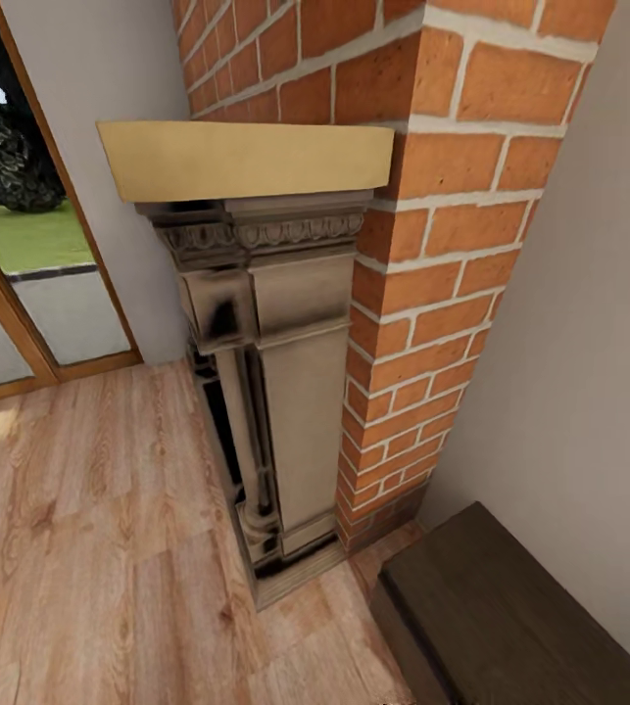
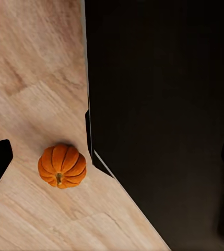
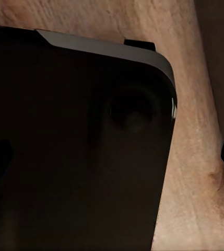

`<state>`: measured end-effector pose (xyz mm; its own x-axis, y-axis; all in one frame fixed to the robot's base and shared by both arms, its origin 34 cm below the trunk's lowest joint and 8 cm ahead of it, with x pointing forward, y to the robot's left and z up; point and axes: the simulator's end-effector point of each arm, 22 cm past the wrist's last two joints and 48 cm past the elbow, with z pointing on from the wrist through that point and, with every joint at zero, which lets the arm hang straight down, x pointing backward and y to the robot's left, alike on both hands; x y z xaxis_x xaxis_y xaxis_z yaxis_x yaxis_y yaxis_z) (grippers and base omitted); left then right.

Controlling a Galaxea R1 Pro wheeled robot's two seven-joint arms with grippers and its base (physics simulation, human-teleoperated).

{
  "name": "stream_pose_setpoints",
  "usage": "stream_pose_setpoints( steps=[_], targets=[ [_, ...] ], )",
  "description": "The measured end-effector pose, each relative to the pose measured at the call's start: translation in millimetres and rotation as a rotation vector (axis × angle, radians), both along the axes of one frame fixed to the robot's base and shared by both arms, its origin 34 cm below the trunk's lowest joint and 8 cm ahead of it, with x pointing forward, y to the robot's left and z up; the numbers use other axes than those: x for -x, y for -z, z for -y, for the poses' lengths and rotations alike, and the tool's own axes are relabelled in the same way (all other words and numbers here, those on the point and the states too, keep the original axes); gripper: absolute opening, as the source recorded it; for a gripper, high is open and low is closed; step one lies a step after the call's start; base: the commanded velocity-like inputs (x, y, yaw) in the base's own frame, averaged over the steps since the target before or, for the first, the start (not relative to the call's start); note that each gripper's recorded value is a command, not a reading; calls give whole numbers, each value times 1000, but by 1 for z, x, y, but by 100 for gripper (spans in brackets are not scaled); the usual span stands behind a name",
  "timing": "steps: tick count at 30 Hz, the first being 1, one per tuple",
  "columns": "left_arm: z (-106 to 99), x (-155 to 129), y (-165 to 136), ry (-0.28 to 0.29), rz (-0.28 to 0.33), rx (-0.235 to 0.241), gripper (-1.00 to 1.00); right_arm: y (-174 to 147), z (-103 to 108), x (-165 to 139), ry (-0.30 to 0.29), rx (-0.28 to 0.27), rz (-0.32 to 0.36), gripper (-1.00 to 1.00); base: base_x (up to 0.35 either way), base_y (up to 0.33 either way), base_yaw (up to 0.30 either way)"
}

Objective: Place each of the two pumpkins and all three candles from the living room inside a cabinet in the living room (use any cabinet), then make sure every cabinet is closed, and position the cauldron so it is next to a table in the living room.

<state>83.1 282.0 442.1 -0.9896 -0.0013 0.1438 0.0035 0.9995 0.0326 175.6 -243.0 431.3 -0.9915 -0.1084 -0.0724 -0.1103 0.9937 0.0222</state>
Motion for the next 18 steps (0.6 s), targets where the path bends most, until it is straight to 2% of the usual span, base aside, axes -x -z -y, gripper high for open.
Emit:
stream_pose_setpoints(
  steps=[4,14,18],
  targets=[
    [0,0,0,0,1,0,100,0,1,0,0,1,1,100,61,215,-147],
    [0,0,0,0,1,0,100,0,0,-1,1,0,1,100,158,268,-9],
    [0,-1,0,0,3,0,100,0,0,-1,0,-1,2,100,170,270,-153]
  ],
)
